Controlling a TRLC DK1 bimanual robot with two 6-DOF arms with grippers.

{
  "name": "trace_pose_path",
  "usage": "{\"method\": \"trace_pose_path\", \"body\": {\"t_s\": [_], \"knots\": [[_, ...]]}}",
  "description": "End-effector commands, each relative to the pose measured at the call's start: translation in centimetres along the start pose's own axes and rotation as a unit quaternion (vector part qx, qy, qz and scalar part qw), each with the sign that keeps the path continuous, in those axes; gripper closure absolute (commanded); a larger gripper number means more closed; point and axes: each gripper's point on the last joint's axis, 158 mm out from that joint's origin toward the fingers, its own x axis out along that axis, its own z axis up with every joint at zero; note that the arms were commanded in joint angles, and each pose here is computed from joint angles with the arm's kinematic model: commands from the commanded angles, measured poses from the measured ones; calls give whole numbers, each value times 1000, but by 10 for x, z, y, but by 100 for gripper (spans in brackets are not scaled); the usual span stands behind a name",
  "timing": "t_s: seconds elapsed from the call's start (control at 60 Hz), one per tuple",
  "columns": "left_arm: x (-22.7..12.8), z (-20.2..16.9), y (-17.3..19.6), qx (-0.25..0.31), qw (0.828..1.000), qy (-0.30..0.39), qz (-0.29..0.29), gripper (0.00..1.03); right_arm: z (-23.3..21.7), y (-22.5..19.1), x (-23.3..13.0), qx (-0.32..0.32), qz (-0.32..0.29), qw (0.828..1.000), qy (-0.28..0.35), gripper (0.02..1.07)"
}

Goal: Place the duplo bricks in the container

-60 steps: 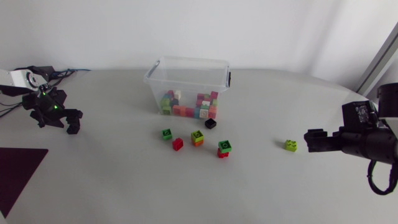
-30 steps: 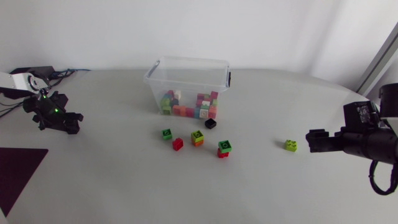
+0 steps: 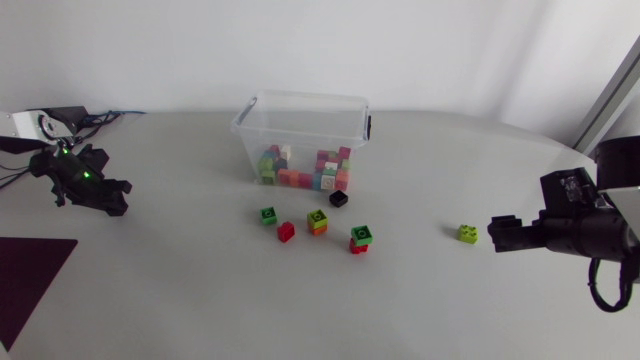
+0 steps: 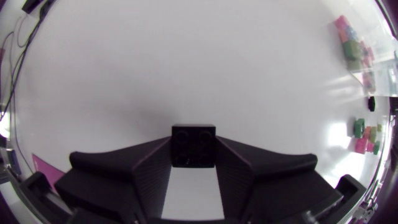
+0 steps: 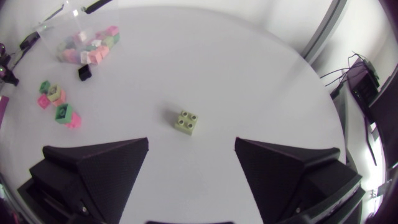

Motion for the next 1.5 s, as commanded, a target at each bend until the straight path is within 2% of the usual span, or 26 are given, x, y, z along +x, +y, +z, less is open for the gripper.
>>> {"method": "trace_pose_path", "body": {"t_s": [0.0, 0.117, 0.267, 0.35, 0.5, 0.65, 0.733, 0.783, 0.933, 1.117, 1.3, 1.483], "knots": [[-49, 16, -19, 33, 998, -44, -6, 67, 6, -8, 8, -13, -3, 1000, 13, 7], [-90, 21, -54, 65, 995, -73, -27, 67, 2, -12, 24, -39, 11, 998, 46, 7], [-133, 29, -106, 112, 987, -111, -38, 67, 0, 0, 36, -109, 79, 989, 62, 7], [-150, 37, -132, 125, 982, -131, -45, 67, 0, -1, 43, -188, 94, 976, 66, 7], [-168, 48, -181, 147, 974, -155, -73, 67, -11, -11, 53, -239, 140, 953, 122, 7], [-177, 60, -219, 163, 967, -171, -92, 67, -10, -18, 68, -304, 165, 929, 132, 7], [-182, 69, -234, 168, 963, -186, -97, 66, -14, -16, 71, -318, 184, 919, 144, 7], [-188, 77, -251, 178, 958, -201, -105, 66, -21, -10, 75, -336, 204, 907, 155, 7], [-196, 103, -283, 171, 950, -229, -123, 66, -27, -3, 86, -368, 229, 886, 164, 7], [-189, 131, -322, 179, 945, -239, -131, 66, -33, 2, 94, -391, 244, 872, 166, 7], [-168, 148, -346, 182, 945, -234, -136, 66, -33, -1, 101, -402, 244, 867, 163, 7], [-146, 164, -352, 179, 948, -231, -129, 65, -32, -3, 102, -410, 244, 864, 160, 7]]}}
